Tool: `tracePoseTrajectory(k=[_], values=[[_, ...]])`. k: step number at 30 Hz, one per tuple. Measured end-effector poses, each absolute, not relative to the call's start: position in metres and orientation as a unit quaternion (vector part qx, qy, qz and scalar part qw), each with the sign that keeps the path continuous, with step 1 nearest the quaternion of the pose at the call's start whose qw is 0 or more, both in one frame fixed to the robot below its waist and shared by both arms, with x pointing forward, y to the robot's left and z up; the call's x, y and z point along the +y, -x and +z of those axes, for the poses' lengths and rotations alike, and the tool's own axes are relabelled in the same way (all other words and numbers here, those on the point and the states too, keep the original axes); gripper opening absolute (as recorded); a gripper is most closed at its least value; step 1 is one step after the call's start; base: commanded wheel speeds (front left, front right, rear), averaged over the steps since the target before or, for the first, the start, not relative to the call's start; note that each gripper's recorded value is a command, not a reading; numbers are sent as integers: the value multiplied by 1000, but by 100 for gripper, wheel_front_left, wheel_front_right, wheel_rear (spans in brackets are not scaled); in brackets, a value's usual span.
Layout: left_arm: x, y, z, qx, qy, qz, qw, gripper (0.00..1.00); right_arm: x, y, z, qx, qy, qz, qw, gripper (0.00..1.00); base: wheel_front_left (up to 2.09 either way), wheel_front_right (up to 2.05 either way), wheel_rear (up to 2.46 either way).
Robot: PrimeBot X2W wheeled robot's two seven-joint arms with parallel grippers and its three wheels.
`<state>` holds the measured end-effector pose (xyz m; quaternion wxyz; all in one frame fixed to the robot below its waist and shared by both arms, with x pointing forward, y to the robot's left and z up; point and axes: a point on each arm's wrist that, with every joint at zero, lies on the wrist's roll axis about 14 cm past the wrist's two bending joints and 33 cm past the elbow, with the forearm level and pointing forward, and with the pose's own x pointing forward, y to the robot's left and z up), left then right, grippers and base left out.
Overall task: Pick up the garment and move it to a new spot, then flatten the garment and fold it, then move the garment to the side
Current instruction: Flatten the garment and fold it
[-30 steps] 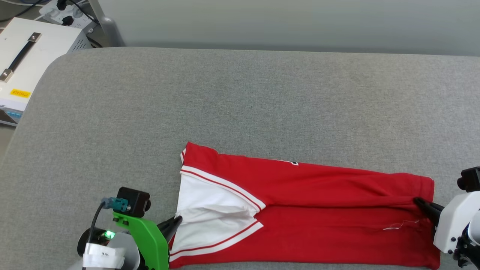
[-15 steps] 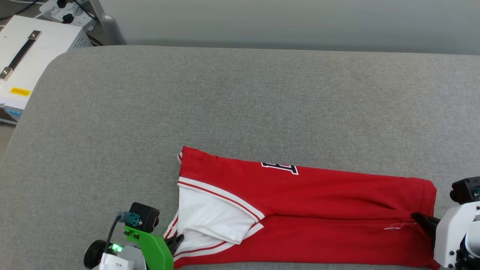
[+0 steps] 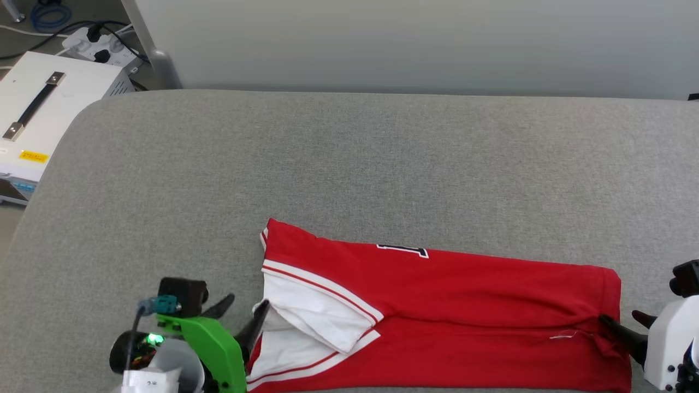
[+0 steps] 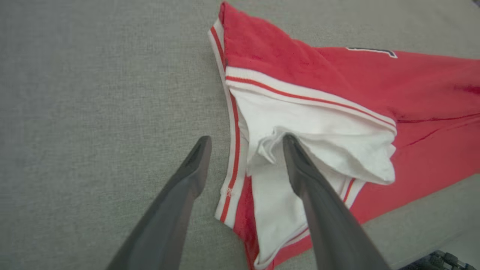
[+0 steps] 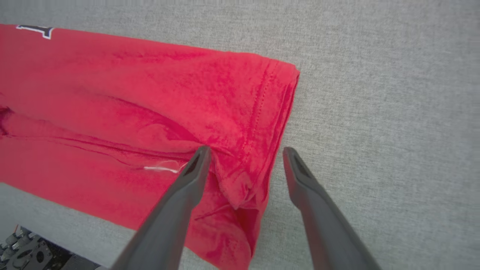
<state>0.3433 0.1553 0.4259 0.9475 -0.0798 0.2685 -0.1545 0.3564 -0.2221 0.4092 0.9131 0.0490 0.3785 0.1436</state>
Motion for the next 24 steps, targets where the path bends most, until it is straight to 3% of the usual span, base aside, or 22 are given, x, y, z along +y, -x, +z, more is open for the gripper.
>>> tracePoseTrajectory(k=[6, 10, 24], values=[[166, -375, 480, 133, 126, -110, 977, 100, -226, -359, 409, 383, -91, 113, 912, 100, 0, 0, 0], [176, -381, 490, 87, 106, -92, 986, 100, -227, -359, 400, 402, -111, 91, 904, 100, 0, 0, 0], [200, -384, 473, 82, 88, -54, 991, 100, -224, -353, 360, 484, -177, 31, 856, 100, 0, 0, 0]])
